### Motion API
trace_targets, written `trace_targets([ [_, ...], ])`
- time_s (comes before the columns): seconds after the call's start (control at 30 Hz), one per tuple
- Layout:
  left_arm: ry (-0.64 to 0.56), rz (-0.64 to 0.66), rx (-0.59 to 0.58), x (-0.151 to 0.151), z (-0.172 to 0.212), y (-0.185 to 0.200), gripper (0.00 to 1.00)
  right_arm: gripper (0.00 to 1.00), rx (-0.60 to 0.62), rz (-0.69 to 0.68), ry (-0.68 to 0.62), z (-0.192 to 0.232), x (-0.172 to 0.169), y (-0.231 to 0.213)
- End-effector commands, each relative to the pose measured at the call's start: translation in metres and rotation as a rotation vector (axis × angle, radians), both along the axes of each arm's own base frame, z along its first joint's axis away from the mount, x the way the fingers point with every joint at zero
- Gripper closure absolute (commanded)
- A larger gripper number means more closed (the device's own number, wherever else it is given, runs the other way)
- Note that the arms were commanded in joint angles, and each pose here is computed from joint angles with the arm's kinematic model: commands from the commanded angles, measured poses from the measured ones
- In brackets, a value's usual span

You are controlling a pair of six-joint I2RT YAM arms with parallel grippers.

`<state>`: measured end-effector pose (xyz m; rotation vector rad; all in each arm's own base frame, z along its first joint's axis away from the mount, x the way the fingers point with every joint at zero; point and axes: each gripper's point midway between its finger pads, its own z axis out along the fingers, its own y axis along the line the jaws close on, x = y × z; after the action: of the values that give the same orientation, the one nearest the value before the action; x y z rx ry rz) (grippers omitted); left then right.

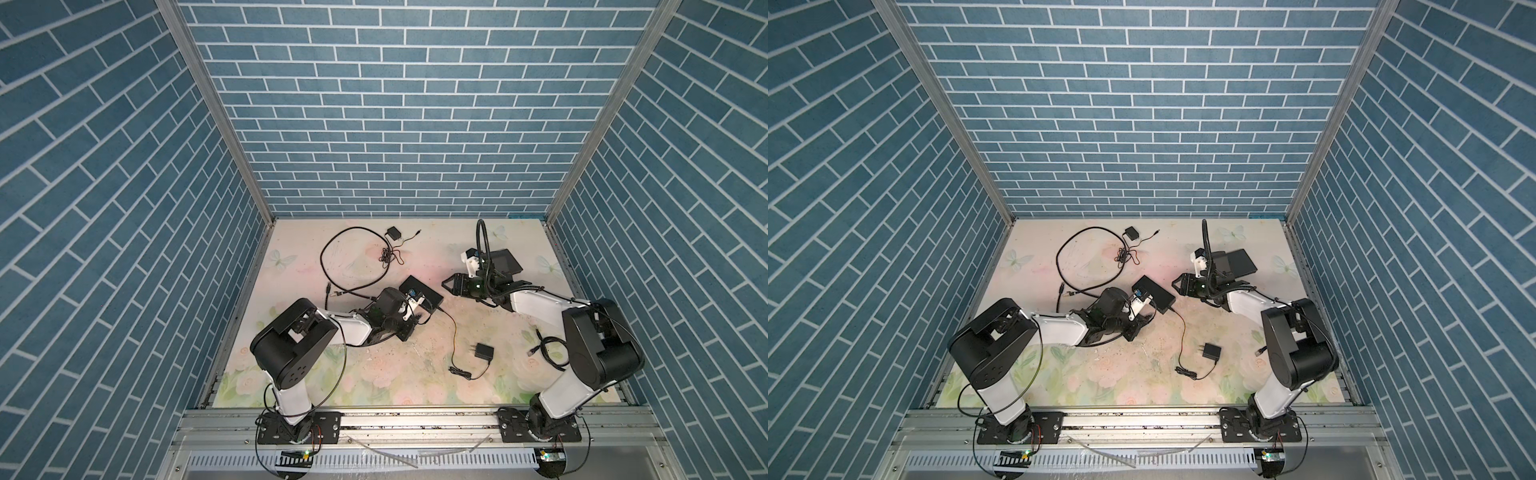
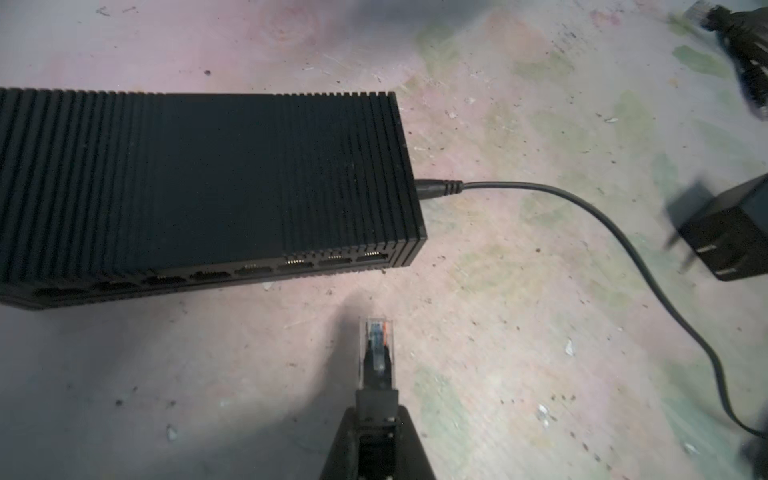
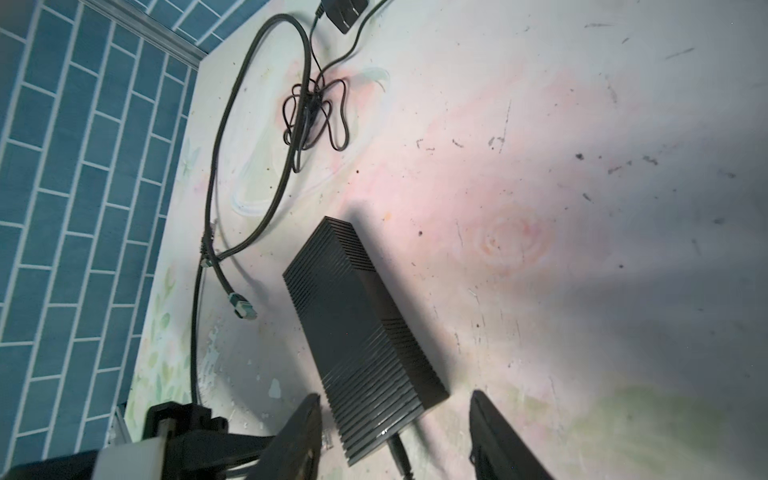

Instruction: Insert the plug into the switch port

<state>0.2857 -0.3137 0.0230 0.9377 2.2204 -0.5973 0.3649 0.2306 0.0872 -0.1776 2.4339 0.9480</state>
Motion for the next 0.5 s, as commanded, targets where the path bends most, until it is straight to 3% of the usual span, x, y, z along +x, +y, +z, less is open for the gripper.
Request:
trace_targets([
  [0.0, -0.037, 0.060, 0.085, 0.008, -0.013, 0.006, 0.98, 0.43, -0.005, 0.074, -0.066, 0.005, 0.013, 0.012],
  [0.47, -0.088, 0.090, 0.141, 0.009, -0.018, -0.007, 0.98, 0.43, 0.055, 0.131, 0.015, -0.025, 0.009, 0.030],
])
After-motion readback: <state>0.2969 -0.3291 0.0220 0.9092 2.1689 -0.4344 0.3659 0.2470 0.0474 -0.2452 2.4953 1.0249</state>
